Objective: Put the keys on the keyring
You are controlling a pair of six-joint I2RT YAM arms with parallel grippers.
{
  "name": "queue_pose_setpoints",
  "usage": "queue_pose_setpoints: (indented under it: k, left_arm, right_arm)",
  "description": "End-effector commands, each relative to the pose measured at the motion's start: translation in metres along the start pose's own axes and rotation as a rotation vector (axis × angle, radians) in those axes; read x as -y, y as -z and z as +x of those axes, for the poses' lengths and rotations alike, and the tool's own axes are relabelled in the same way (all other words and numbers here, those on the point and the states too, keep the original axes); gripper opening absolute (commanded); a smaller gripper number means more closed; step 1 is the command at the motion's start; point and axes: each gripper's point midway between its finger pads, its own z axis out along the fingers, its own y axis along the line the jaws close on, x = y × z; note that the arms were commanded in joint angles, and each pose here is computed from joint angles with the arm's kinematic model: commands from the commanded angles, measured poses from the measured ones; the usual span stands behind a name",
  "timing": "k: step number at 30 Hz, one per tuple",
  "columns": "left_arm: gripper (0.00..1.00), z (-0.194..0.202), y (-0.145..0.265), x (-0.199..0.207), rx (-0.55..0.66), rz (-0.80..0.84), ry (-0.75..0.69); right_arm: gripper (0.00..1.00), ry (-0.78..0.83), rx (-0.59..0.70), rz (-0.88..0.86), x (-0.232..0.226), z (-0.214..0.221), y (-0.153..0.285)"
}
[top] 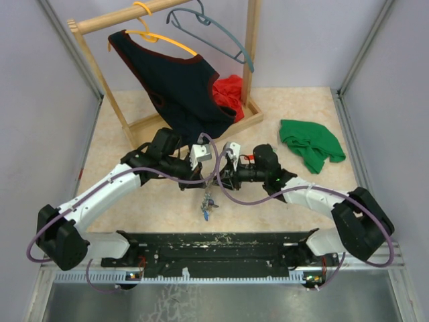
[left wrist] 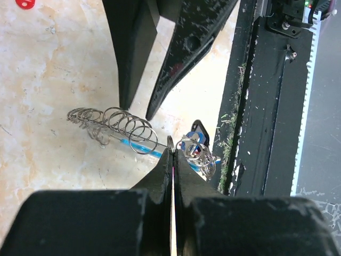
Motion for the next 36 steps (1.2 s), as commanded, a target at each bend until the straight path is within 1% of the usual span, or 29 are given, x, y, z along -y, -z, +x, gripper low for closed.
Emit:
queue_pose_setpoints:
  k: [1, 3, 6, 12, 16, 21, 28, 36]
  left_arm:
    - [0.00, -0.014, 0.003, 0.007, 0.032, 0.033, -0.040]
    - [0.00, -0.014, 0.003, 0.007, 0.030, 0.034, -0.038]
    - [0.00, -0.015, 0.003, 0.007, 0.031, 0.035, -0.040]
    - [0.00, -0.016, 0.002, 0.008, 0.034, 0.046, -0.041]
    - [0.00, -0.016, 0.000, 0.008, 0.033, 0.058, -0.041]
    - [0.00, -0.018, 0.001, 0.009, 0.039, 0.059, -0.046]
    - [0.00, -0.019, 0.000, 0.011, 0.041, 0.075, -0.048]
    - [0.00, -0.017, -0.002, 0.011, 0.039, 0.088, -0.043]
  right_arm:
    - [0.28, -0.024, 0.028, 0.122, 0.012, -0.021, 0.017]
    - [0.31, -0.002, 0.048, 0.150, 0.015, -0.023, 0.020]
    - [0.33, 0.022, 0.052, 0.154, 0.015, -0.026, 0.022]
    - [0.34, 0.102, 0.127, -0.019, -0.015, -0.044, 0.019]
    - [0.36, 0.125, 0.139, -0.100, -0.025, -0.051, 0.016]
    - [0.37, 0.139, 0.134, -0.164, -0.032, -0.051, 0.009]
    - [0.37, 0.129, 0.122, -0.197, -0.031, -0.044, 0.001]
    - [0.33, 0.125, 0.142, -0.233, -0.034, -0.048, -0.005]
